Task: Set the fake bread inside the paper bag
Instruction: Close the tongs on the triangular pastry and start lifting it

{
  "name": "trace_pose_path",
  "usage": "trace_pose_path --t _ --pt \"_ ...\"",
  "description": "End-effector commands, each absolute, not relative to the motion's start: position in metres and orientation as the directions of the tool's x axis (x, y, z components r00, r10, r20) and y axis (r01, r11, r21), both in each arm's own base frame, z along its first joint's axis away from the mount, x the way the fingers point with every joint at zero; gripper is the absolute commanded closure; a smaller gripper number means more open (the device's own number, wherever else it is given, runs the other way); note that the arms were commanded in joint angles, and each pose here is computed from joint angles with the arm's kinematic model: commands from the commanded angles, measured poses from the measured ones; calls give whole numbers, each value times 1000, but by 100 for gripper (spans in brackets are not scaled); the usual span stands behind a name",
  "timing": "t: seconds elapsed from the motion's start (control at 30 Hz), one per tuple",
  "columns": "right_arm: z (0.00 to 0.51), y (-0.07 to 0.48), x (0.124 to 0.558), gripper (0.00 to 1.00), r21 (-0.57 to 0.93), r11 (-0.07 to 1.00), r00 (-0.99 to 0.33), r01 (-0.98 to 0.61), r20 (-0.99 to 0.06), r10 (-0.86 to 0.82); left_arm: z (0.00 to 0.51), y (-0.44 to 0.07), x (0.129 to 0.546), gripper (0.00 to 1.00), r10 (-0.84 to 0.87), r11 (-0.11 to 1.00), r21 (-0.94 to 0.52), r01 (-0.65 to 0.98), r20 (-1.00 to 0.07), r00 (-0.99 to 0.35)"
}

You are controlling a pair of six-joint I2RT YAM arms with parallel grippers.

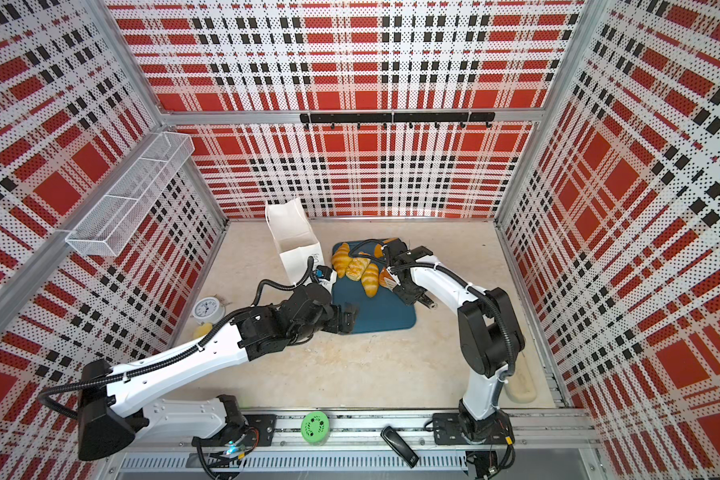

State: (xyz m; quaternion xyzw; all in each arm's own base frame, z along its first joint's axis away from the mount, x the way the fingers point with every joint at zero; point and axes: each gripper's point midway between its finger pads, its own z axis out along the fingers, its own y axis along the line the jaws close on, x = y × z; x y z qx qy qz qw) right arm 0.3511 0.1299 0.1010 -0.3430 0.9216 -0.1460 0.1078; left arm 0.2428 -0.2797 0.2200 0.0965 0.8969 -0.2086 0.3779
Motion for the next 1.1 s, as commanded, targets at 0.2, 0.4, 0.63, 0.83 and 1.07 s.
trace_pose_path --t 0.2,0.4,0.63,0.83,1.07 --pt "127 141 337 65 -268 776 -751 -571 -212 -625 251 -281 253 1 -21 879 -321 353 -765 -644" --pt "128 137 326 66 -255 786 -760 -563 -213 -614 255 -281 255 1 -24 876 -324 358 -769 -639" --pt "131 133 317 67 -249 798 -769 -549 -225 -599 261 -279 257 1 -33 878 -322 355 -780 -625" --pt "138 136 315 68 -221 818 -773 -532 -267 -575 269 -277 257 1 -37 877 -318 361 -792 -610" --pt "145 136 315 69 -213 834 -778 -510 -300 -552 276 -273 257 1 -37 880 -309 362 -802 -596"
